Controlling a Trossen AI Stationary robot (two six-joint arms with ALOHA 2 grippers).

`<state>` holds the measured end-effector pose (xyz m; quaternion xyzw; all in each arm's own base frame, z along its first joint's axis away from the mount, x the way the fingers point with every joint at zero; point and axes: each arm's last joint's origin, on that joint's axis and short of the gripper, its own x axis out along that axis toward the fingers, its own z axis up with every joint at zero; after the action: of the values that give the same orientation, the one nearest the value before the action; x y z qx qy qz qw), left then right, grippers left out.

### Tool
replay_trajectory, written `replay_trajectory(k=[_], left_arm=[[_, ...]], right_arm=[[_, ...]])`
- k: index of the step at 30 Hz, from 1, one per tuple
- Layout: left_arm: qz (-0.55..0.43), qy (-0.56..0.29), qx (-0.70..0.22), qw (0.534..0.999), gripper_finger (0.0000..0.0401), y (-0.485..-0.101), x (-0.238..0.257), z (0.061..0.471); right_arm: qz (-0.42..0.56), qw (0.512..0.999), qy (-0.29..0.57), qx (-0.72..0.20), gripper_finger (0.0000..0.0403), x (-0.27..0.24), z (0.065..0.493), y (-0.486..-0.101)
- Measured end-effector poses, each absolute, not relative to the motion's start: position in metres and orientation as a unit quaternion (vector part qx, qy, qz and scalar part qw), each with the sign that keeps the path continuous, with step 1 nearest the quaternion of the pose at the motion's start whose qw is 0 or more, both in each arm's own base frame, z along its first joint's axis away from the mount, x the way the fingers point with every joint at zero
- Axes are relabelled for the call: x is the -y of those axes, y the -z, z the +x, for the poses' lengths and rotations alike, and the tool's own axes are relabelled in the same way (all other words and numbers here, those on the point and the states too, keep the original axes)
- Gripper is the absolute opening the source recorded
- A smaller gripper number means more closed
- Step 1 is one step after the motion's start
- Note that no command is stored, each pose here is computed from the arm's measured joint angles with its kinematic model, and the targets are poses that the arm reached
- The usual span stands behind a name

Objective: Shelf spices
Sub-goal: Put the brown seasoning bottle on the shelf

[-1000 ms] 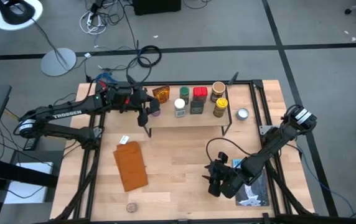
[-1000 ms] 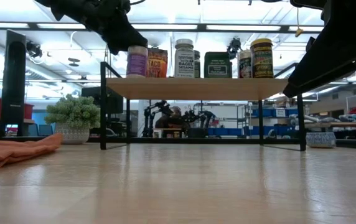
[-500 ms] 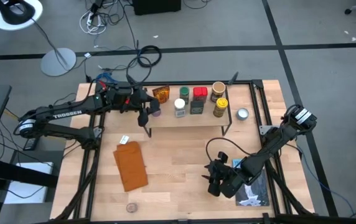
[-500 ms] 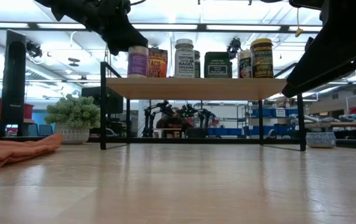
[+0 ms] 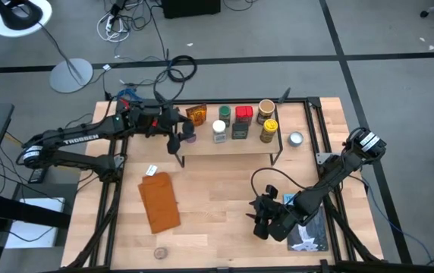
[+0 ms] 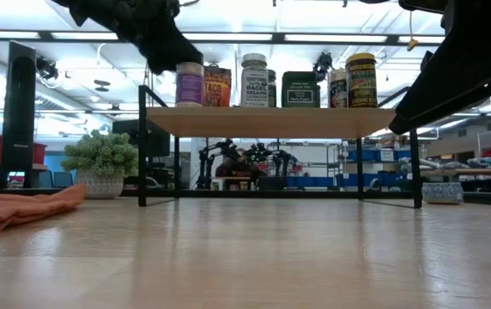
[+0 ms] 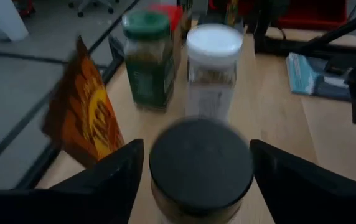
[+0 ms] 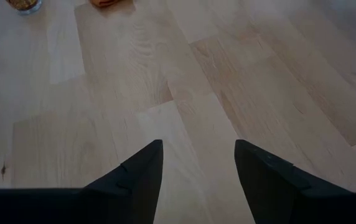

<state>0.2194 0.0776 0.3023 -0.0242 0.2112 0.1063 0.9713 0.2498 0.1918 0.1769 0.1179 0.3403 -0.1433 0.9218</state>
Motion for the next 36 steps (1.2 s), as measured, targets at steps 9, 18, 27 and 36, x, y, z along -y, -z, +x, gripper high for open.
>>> replay_trajectory(k=[9,18,27,36], left_arm=[[-0.010,-0.115,-0.206,0.972,0.0301,-0.343,-0.073,0.206],[-0.027,-0.119,-0.211,0.970,0.0288,-0.356,-0.039,0.185],[-0.059,-0.075,-0.188,0.978,0.0274,-0.322,0.037,0.184],[-0.039,-0.034,-0.225,0.973,0.0270,-0.306,0.098,0.194]], right_arm=[[0.118,0.922,0.143,-0.341,0.0199,-0.192,0.250,-0.177],[0.118,0.922,0.143,-0.341,0.0199,-0.192,0.250,-0.177],[0.122,0.921,0.144,-0.340,0.0199,-0.192,0.250,-0.177],[0.132,0.924,0.140,-0.331,0.0199,-0.193,0.251,-0.178]])
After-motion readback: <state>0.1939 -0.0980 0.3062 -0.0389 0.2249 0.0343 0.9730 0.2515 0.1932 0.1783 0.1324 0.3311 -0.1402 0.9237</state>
